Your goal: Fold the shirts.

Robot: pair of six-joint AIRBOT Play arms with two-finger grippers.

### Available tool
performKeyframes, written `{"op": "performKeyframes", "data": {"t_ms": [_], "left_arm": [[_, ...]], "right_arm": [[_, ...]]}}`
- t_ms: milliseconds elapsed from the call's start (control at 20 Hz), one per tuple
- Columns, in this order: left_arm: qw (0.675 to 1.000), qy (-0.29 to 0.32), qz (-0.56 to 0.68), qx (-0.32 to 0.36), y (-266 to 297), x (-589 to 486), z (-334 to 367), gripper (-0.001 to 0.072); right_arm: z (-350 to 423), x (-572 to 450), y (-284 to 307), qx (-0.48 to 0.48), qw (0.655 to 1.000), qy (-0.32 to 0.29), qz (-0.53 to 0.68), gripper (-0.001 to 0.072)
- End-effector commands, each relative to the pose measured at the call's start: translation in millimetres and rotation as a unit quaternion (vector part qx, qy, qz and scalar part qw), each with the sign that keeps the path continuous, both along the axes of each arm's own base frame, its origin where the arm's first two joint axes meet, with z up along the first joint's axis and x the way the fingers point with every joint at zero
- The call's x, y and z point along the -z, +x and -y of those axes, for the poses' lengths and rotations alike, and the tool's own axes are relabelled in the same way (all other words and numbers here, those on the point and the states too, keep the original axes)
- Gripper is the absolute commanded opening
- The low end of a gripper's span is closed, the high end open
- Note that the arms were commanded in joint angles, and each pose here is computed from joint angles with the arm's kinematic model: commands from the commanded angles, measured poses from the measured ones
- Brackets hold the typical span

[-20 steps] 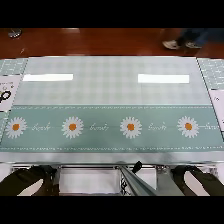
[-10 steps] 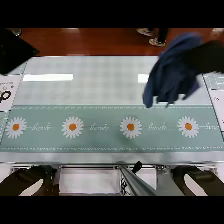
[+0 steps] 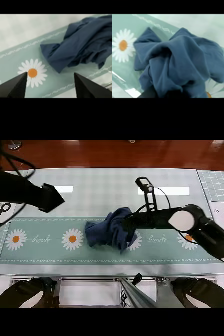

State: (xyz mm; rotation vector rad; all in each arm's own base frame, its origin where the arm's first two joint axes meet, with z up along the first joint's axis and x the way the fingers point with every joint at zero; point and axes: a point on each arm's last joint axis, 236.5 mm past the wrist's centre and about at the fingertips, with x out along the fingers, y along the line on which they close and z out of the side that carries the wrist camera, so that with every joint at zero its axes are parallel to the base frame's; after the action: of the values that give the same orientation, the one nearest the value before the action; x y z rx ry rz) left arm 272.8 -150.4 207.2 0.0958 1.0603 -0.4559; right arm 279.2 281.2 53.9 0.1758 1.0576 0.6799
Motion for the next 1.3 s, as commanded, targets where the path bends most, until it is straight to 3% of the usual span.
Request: {"op": "performKeyframes", "data": {"t_ms": [0, 50, 100, 200, 350, 550, 700, 950, 1200, 1250], "left_arm": [[0.999, 0.019, -0.047, -0.002, -2, 49, -1, 0.0714], [0.998, 0.025, -0.061, -0.002, -5, 63, -2, 0.0714], [0.997, 0.030, -0.074, -0.003, -7, 77, -3, 0.0714], [0.994, 0.047, -0.103, 0.007, -15, 108, -6, 0.0714], [0.986, 0.055, -0.155, 0.016, -34, 159, -7, 0.0714], [0.983, -0.014, -0.181, -0.003, -46, 216, 19, 0.0714], [0.977, -0.079, -0.196, -0.039, -53, 246, 39, 0.0714], [0.982, -0.096, -0.162, -0.023, -46, 260, 39, 0.0714], [0.974, -0.150, -0.151, -0.080, -22, 262, 29, 0.0709], [0.972, -0.155, -0.157, -0.088, -22, 267, 25, 0.0659]], "right_arm": [[-6, 31, 4, 0.007, 1.000, -0.019, -0.014, 0.0352], [-5, 27, 6, 0.007, 1.000, -0.020, -0.008, 0.0418], [-1, 22, 9, 0.006, 1.000, -0.026, 0.001, 0.0439], [27, 5, 23, 0.009, 0.997, -0.065, 0.036, 0.0441], [104, -16, 41, 0.036, 0.981, -0.173, 0.083, 0.0440], [208, -9, 28, 0.078, 0.952, -0.293, 0.029, 0.0440], [227, -2, 18, 0.087, 0.956, -0.281, -0.013, 0.0441], [224, -1, 15, 0.082, 0.964, -0.252, -0.025, 0.0440], [218, -2, 15, 0.081, 0.967, -0.241, -0.026, 0.0441], [216, -2, 16, 0.081, 0.968, -0.237, -0.025, 0.0440]]}}
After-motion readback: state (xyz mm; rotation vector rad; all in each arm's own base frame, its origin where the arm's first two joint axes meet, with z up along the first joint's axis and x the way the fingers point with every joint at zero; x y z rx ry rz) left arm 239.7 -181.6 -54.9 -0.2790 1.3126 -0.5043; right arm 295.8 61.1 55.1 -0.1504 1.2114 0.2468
